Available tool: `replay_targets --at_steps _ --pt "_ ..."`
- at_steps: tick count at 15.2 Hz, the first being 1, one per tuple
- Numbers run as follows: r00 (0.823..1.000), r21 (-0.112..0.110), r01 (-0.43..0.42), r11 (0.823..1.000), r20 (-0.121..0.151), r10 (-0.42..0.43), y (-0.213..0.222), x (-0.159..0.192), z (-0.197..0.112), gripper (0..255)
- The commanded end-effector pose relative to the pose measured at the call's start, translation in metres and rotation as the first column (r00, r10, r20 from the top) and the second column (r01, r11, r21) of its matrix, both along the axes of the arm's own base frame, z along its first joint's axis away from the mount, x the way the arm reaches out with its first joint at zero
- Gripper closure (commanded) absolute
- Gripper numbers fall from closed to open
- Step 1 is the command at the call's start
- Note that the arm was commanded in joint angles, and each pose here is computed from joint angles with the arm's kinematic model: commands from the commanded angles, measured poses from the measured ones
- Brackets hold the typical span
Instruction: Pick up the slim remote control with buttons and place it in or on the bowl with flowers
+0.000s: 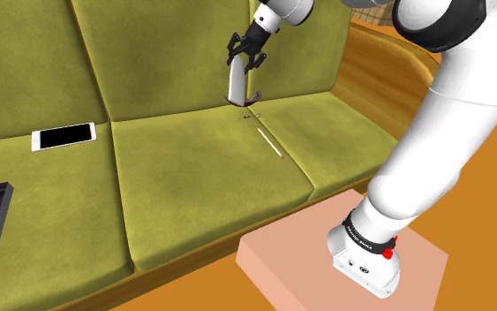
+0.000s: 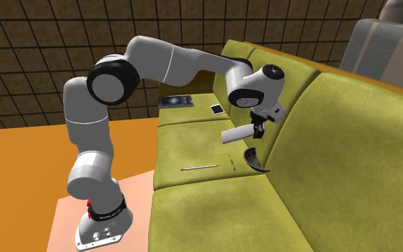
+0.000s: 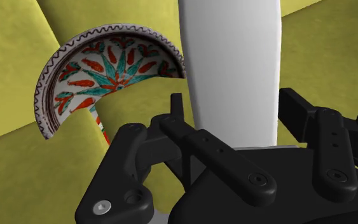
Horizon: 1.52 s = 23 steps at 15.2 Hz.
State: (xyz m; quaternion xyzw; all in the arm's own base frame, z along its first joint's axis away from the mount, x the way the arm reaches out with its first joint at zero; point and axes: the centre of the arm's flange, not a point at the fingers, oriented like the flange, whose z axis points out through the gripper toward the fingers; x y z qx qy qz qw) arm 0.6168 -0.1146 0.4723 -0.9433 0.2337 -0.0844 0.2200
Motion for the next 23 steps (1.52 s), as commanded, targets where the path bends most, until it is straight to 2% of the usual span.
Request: replay_targets --at_steps 1,4,18,23 --pt "1.0 -0.006 0.01 1.0 0.012 -0.01 -0.03 0.007 0.004 255" --pt "1.0 -0.006 0.01 1.0 0.012 -0.01 -0.063 0.019 0.005 255" --pt "1.0 -0.006 0.01 1.0 0.012 -0.01 -0.063 0.019 -0.071 255" --pt "1.0 -0.006 0.01 1.0 0.012 -0.01 -0.063 0.019 -0.071 255"
